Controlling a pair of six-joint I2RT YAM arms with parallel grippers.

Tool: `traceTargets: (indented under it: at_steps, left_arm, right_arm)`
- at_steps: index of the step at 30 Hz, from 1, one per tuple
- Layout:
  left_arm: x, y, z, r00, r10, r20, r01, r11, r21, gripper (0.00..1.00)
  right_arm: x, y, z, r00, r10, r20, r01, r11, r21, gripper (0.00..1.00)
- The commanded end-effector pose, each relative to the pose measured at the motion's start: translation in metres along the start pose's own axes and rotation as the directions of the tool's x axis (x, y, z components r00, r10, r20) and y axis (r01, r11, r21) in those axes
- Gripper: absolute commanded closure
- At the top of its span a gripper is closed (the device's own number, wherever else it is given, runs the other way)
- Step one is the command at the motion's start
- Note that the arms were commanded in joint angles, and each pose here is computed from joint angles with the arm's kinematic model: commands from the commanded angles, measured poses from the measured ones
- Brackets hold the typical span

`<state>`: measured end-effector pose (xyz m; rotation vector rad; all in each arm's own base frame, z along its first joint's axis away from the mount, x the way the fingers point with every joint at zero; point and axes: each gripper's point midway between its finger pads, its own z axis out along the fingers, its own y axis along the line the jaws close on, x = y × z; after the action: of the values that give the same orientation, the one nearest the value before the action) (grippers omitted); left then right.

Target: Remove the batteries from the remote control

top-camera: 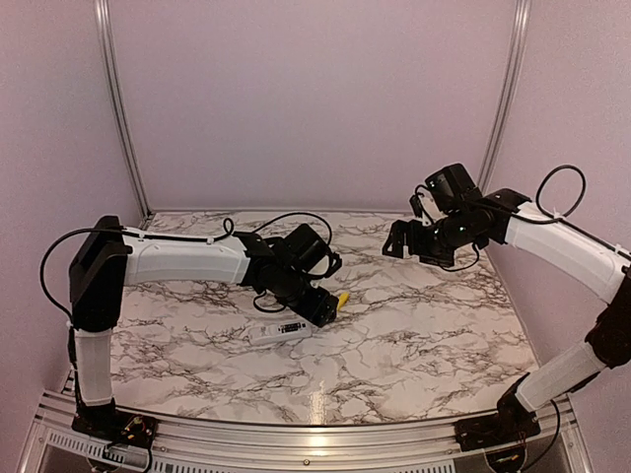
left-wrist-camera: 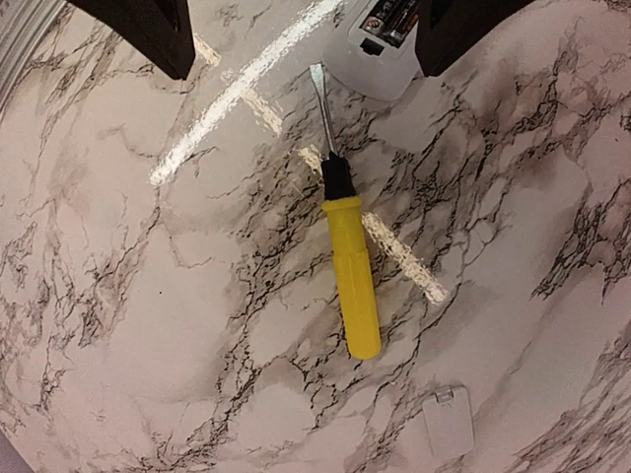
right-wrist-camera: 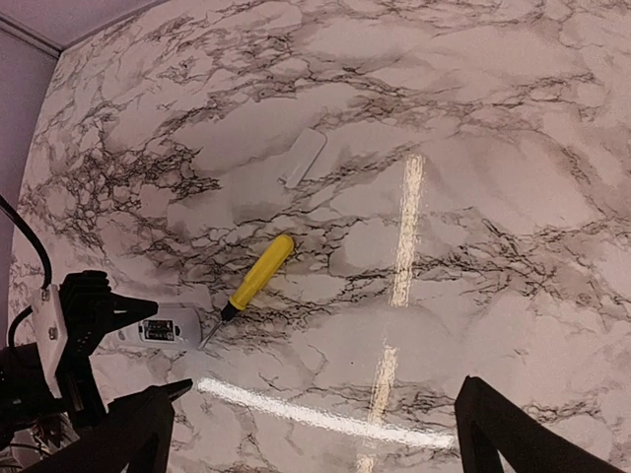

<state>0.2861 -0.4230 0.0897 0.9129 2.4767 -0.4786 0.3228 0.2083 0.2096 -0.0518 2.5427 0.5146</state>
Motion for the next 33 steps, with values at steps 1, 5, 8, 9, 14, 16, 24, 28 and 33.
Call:
traceTargets:
  at_steps: [1,5,8,9,14,16,24,28,33]
  left_arm:
    - [-0.008,-0.004,0.015,0.999,0.047,-0.013,-0.047,0.997,-0.057,0.21]
    - [-0.014,-0.002,0.028,0.998,0.057,-0.009,-0.057,0.994,-0.089,0.26]
    - [-0.013,0.000,0.037,0.997,0.076,-0.021,-0.077,0.992,-0.101,0.28]
    - [-0.012,0.000,0.040,0.996,0.084,-0.028,-0.086,0.991,-0.103,0.30]
    - [-0.011,0.004,0.054,0.992,0.116,-0.047,-0.121,0.985,-0.127,0.39]
    - [-0.011,0.006,0.059,0.991,0.126,-0.052,-0.132,0.982,-0.133,0.42]
    - [0.001,0.012,0.075,0.988,0.124,-0.088,-0.137,0.978,-0.156,0.50]
    - [0.006,0.016,0.081,0.988,0.121,-0.100,-0.137,0.976,-0.168,0.56]
    - [0.013,0.017,0.085,0.986,0.119,-0.117,-0.137,0.976,-0.167,0.63]
  right_arm:
    - [0.005,-0.012,-0.010,1.000,0.022,-0.006,-0.021,0.999,0.045,0.02]
    - [0.008,-0.012,-0.012,1.000,0.018,-0.011,-0.018,0.999,0.041,0.02]
    - [0.009,-0.013,-0.014,1.000,0.018,-0.013,-0.018,0.999,0.043,0.03]
    - [0.009,-0.013,-0.015,1.000,0.020,-0.012,-0.020,0.999,0.043,0.03]
    - [0.012,-0.014,-0.018,1.000,0.022,-0.016,-0.021,0.999,0.042,0.03]
    - [0.014,-0.014,-0.019,1.000,0.021,-0.022,-0.020,0.999,0.040,0.04]
    - [0.017,-0.012,-0.018,0.999,0.011,-0.036,-0.010,0.999,0.031,0.05]
    - [0.015,-0.010,-0.016,0.999,0.002,-0.044,-0.001,1.000,0.025,0.05]
    - [0.013,-0.008,-0.014,0.999,-0.007,-0.052,0.008,1.000,0.025,0.05]
